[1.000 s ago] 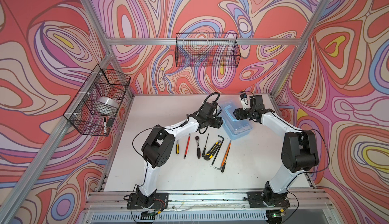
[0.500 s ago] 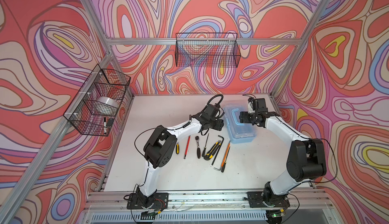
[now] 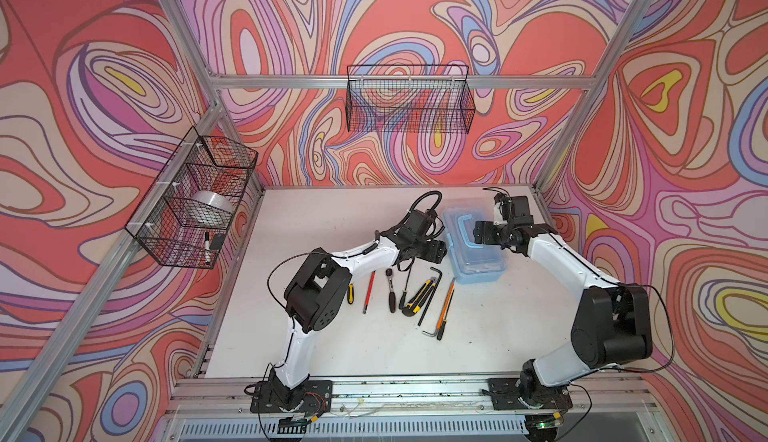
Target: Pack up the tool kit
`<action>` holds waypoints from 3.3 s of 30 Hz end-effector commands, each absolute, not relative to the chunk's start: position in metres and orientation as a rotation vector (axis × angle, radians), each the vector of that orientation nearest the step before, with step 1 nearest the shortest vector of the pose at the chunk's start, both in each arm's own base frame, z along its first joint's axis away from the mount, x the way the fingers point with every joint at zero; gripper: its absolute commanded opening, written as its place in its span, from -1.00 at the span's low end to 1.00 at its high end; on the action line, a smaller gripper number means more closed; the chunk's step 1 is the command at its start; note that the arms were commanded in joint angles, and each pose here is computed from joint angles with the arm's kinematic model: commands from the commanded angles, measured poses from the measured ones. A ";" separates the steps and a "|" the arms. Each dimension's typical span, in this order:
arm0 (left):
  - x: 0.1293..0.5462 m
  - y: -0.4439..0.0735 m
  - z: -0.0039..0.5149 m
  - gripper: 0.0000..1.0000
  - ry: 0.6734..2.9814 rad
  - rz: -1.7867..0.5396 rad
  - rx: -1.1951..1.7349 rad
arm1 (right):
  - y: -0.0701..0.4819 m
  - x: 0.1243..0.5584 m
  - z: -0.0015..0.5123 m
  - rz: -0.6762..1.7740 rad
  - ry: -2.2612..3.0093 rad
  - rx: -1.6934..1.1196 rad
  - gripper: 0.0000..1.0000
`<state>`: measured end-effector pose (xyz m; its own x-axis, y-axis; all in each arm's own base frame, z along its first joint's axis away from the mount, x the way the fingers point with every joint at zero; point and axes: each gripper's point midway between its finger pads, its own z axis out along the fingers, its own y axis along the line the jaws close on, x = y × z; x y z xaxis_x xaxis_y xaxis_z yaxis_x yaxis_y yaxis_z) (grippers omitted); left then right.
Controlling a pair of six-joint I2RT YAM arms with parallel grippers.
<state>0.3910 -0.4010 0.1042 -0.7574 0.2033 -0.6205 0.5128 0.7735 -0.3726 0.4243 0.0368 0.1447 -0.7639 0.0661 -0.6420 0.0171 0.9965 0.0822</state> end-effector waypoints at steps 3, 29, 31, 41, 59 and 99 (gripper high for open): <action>0.379 -0.413 0.110 0.58 2.419 -0.898 0.488 | 0.038 0.439 0.133 0.145 2.436 0.039 0.91; 0.397 -0.419 0.120 0.51 2.366 -1.464 0.079 | 0.023 0.411 0.088 0.523 2.467 0.183 0.66; 0.399 -0.419 0.121 0.51 2.356 -1.487 0.054 | 0.020 0.410 0.088 0.554 2.454 0.205 0.66; 0.407 -0.428 0.126 0.53 2.293 -1.614 -0.048 | 0.020 0.408 0.082 0.643 2.427 0.244 0.60; 0.414 -0.446 0.123 0.54 2.236 -1.724 -0.128 | 0.031 0.409 0.076 0.766 2.400 0.281 0.51; 0.417 -0.474 0.153 0.57 1.941 -2.107 -0.241 | 0.041 0.406 0.059 0.877 2.408 0.314 0.45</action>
